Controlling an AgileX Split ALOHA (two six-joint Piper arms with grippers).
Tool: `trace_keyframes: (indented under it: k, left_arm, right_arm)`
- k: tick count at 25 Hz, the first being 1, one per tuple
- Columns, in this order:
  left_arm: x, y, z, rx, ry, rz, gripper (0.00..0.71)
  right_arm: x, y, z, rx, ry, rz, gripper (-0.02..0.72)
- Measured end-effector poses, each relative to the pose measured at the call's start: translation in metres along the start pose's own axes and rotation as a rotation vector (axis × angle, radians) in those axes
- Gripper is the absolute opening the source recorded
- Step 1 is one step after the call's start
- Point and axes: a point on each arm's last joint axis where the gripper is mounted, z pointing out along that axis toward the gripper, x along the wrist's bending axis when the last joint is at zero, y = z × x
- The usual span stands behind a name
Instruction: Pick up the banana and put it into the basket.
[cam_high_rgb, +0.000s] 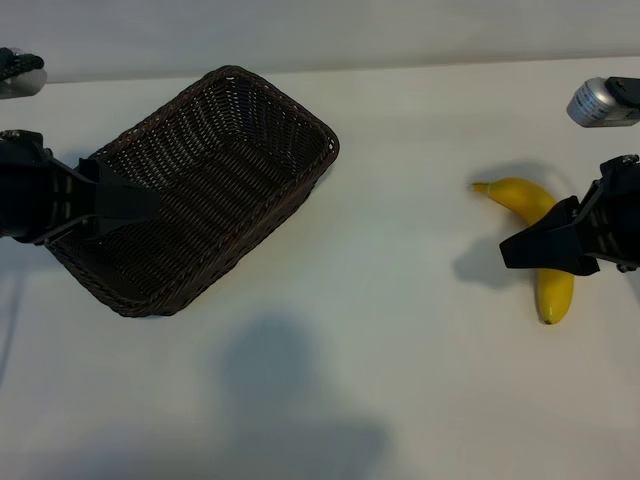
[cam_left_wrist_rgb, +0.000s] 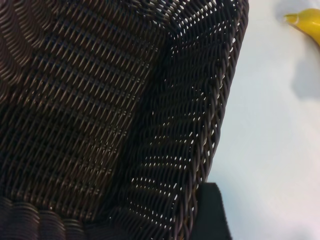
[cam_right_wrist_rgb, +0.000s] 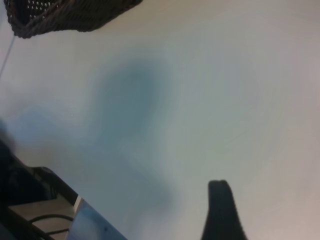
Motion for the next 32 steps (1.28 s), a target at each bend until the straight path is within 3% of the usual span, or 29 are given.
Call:
trace_keyframes:
  k: [32]
  left_arm:
    - [0.0003, 0.0005, 0.0000, -0.006, 0.003, -0.039, 0.559]
  right_arm:
    - [0.0000, 0.0000, 0.0000, 0.000, 0.000, 0.001, 0.474]
